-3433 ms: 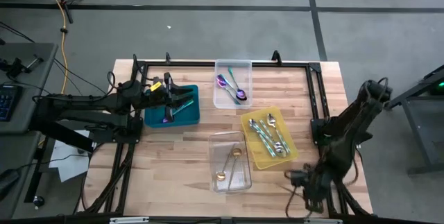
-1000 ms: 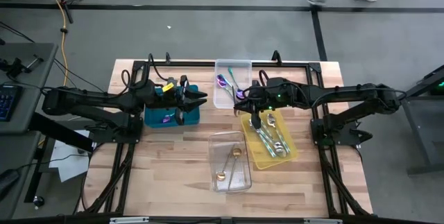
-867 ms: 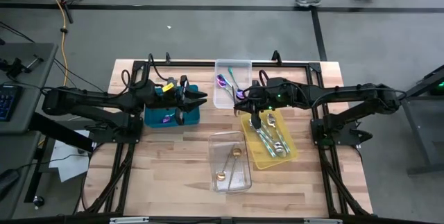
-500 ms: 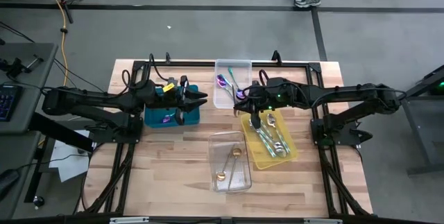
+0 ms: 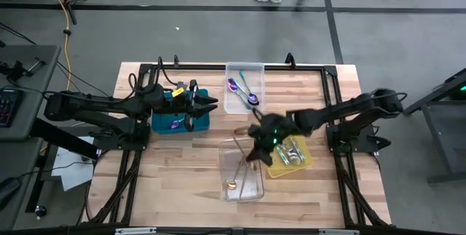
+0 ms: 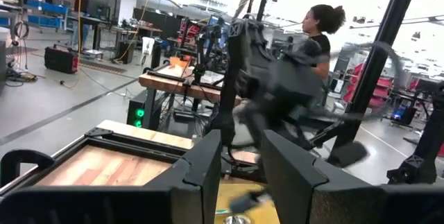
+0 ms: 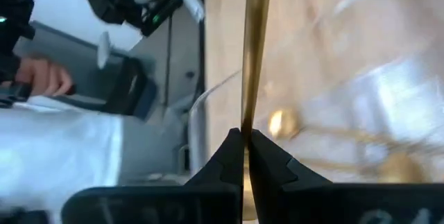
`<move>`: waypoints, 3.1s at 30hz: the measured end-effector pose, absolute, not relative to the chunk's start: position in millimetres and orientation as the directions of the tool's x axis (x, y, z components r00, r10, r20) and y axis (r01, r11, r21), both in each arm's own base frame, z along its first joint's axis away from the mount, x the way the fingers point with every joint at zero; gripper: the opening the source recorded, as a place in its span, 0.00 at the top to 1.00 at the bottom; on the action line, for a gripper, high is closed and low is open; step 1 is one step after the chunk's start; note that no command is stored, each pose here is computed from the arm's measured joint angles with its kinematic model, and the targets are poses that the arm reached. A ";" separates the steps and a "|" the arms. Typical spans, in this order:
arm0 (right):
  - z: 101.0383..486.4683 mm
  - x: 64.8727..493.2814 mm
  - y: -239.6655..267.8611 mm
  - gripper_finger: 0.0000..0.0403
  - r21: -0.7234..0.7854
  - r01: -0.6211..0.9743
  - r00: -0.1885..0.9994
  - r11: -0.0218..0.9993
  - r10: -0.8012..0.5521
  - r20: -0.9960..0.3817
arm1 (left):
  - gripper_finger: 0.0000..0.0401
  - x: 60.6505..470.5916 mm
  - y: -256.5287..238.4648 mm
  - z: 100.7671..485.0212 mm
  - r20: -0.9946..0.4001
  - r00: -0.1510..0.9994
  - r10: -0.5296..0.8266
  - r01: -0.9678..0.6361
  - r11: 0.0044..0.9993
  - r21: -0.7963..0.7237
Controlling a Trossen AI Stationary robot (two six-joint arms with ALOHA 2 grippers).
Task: Sort silverware by color (type)
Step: Put the gold spoon into the transparent bin, then return to Home Position
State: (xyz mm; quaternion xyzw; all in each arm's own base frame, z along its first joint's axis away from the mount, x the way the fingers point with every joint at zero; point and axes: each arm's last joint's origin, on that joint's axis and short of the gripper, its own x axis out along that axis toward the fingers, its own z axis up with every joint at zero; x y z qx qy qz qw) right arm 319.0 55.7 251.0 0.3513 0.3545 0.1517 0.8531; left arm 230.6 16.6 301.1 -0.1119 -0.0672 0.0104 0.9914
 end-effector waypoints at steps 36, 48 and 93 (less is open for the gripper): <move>168.6 346.4 111.3 0.83 0.777 0.552 0.614 0.303 0.483 -0.625 | 0.75 230.6 16.6 301.1 0.131 0.991 0.035 -0.013 0.986 -0.164; 215.3 336.7 98.2 0.74 0.848 0.307 0.674 0.431 0.531 -0.514 | 0.75 230.5 16.6 301.2 0.131 0.991 0.035 -0.013 0.986 -0.163; 369.1 218.7 -29.8 1.00 0.225 -0.145 0.972 0.963 0.181 -0.147 | 1.00 218.2 16.1 309.3 0.142 0.989 0.048 -0.022 0.985 -0.173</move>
